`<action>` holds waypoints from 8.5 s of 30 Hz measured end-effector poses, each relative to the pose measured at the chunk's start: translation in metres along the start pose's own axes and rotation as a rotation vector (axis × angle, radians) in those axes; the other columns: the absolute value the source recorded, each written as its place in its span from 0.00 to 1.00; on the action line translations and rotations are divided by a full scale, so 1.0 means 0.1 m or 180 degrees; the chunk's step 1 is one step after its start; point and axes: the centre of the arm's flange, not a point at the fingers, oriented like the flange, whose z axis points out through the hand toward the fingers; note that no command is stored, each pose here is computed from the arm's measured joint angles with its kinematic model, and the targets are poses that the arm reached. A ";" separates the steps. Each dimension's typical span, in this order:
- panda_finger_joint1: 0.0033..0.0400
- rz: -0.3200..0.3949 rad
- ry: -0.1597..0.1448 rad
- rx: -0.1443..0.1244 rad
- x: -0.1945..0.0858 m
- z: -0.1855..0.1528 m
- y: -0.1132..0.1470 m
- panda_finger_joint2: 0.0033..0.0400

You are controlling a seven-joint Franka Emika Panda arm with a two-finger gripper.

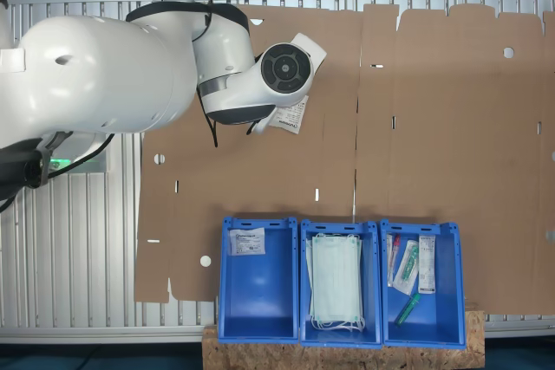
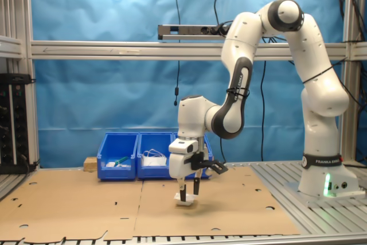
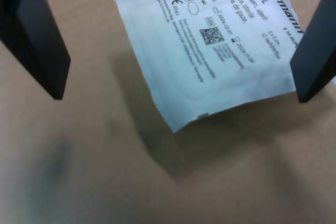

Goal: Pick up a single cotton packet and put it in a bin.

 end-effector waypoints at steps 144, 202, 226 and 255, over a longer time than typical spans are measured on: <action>0.27 0.0212 -0.0011 -0.0098 -0.33 0.21 0.06 0.27; 0.07 0.0515 -0.0454 -0.0073 -1.21 -1.57 0.15 0.07; 0.07 0.0710 -0.0395 0.0352 -2.59 -1.92 -0.49 0.07; 0.07 0.0598 -0.0443 0.0461 -3.27 -1.97 -0.57 0.07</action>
